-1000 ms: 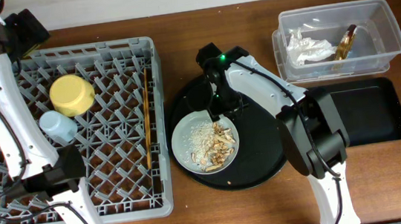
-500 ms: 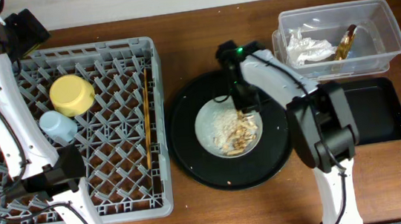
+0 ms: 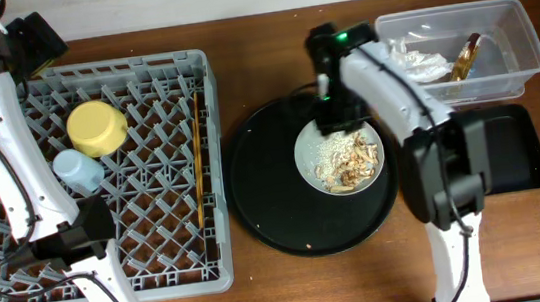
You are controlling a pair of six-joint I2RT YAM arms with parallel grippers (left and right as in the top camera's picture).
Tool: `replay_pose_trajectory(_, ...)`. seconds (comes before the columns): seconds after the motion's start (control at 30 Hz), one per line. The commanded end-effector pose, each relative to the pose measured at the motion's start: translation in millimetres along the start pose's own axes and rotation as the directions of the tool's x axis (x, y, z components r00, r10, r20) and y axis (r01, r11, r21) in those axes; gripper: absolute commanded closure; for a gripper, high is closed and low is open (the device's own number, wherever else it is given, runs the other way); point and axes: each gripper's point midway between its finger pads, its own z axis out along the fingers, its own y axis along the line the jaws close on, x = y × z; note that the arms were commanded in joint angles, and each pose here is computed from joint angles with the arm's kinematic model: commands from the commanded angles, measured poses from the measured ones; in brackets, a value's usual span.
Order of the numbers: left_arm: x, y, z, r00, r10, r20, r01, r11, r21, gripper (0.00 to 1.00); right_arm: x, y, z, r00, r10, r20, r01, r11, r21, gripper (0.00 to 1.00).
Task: Sort waste into correct bins and load items into the dishwasher rack
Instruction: 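Reach the right gripper to the white plate and grasp its rim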
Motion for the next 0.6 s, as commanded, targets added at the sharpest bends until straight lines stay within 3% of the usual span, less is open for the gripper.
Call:
replay_pose_trajectory(0.0, 0, 2, 1, 1.000, -0.017, -0.004, 0.017, 1.000, -0.004, 0.01, 10, 61, 5, 0.991, -0.131, 0.040, 0.133, 0.989, -0.064, 0.64)
replay_pose_trajectory(0.1, 0, 2, 1, 1.000, -0.018, -0.004, 0.018, 1.000, -0.004, 0.01, 8, 63, 19, 0.992, -0.049, 0.118, 0.033, 0.991, 0.128, 0.63)
replay_pose_trajectory(0.17, 0, 2, 1, 1.000, -0.017, -0.004, 0.017, 1.000, -0.004, 0.01, 10, 63, 23, 0.990, -0.016, 0.144, -0.010, 0.984, 0.178, 0.63)
replay_pose_trajectory(0.43, 0, 2, 1, 1.000, -0.017, -0.004, 0.017, 1.000, -0.004, 0.01, 20, 58, 53, 0.991, -0.001, 0.133, -0.026, 0.980, 0.198, 0.66)
replay_pose_trajectory(0.57, 0, 2, 1, 1.000, -0.017, -0.004, 0.017, 1.000, -0.004, 0.01, 25, 55, 60, 0.993, 0.000, 0.118, -0.024, 0.978, 0.207, 0.77)
